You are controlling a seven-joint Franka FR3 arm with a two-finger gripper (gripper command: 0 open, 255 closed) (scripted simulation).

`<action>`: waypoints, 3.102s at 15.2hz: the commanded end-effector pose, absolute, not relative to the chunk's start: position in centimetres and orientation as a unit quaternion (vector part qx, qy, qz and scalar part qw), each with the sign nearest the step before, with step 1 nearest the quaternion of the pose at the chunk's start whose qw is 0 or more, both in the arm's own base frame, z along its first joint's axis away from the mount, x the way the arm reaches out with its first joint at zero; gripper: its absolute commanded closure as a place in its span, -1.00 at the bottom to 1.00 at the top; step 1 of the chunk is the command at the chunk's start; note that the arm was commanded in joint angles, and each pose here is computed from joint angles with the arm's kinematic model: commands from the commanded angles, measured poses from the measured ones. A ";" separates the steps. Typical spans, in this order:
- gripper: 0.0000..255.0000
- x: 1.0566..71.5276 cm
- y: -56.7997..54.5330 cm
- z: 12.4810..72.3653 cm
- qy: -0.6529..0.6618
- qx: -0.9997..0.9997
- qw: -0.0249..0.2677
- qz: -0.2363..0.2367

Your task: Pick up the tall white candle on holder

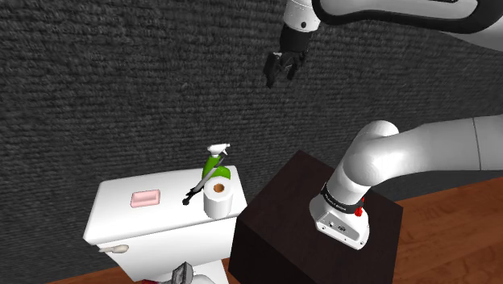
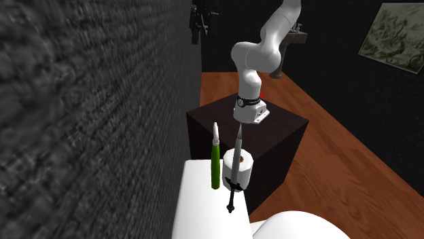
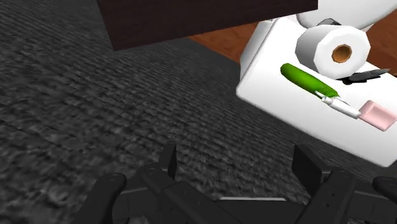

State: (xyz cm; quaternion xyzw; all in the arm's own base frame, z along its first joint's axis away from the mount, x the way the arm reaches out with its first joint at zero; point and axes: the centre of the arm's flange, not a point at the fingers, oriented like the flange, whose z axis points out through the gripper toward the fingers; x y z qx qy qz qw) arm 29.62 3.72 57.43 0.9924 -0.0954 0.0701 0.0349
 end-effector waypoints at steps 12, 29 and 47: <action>-1.00 28.2 17.6 45.8 -0.308 0.946 0.061 0.082; -1.00 36.0 33.5 30.2 -0.559 0.819 0.090 0.091; 1.00 39.4 36.6 22.2 -0.617 0.776 0.096 0.092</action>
